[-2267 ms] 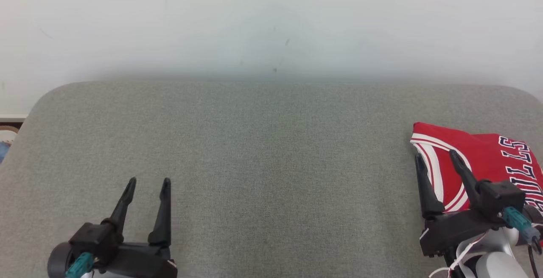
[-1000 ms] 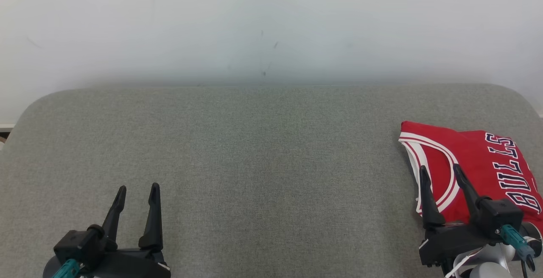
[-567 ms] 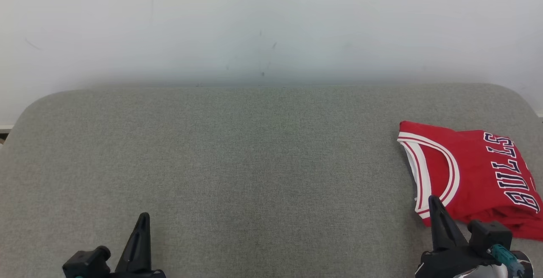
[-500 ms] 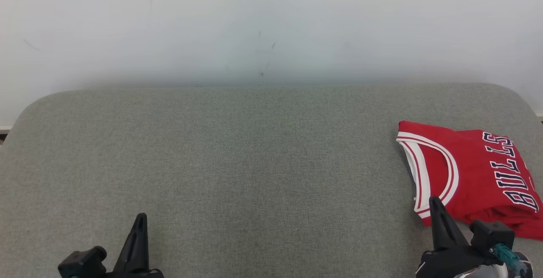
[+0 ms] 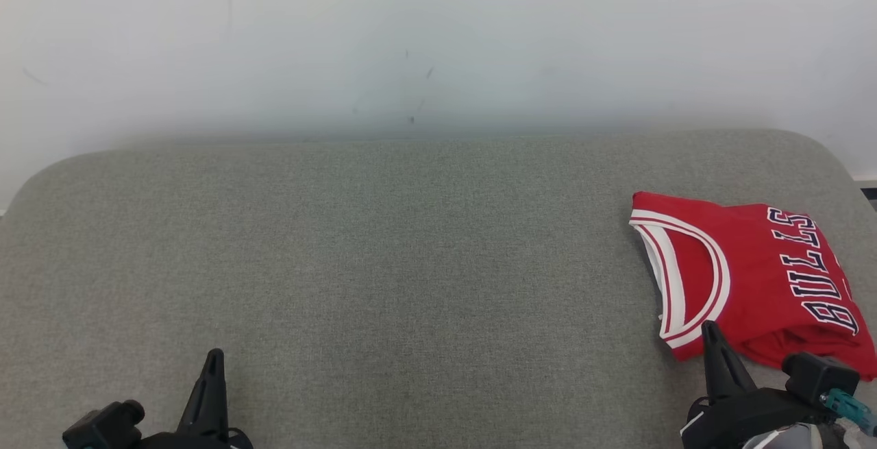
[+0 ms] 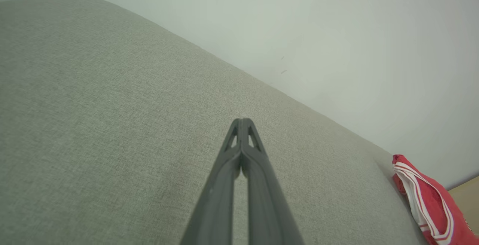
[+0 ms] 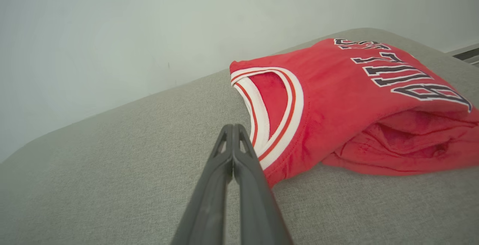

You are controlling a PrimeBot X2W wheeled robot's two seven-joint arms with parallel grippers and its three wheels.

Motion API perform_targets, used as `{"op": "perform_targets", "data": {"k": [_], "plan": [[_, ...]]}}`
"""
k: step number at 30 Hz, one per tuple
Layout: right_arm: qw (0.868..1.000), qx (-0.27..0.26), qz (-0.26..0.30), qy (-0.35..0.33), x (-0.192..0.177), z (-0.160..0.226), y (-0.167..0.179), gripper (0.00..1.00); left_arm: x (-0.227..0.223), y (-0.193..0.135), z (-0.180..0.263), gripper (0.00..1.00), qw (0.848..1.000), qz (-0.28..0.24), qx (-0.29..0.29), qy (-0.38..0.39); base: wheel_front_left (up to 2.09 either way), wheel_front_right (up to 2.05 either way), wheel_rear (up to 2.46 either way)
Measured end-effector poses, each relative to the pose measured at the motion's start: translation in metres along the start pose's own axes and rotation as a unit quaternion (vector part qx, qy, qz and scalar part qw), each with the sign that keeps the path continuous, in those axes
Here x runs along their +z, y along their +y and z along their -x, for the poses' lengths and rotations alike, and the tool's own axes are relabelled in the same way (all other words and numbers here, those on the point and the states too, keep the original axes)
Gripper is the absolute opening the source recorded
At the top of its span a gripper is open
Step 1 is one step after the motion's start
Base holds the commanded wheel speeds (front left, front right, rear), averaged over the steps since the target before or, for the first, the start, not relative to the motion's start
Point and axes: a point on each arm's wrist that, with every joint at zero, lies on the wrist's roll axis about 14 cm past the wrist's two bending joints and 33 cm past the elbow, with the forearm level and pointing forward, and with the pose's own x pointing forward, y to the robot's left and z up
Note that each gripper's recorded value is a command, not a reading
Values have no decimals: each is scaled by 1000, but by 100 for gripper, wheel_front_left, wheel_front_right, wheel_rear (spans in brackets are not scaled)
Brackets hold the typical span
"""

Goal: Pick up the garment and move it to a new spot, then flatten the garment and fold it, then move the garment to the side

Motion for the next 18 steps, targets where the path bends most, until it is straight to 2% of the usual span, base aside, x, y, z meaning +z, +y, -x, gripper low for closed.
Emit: {"op": "perform_targets", "data": {"k": [18], "plan": [[990,-15,-141,13,0,0,-9,0,-2,4,-8,0,992,126,9,19,0,0,0]]}}
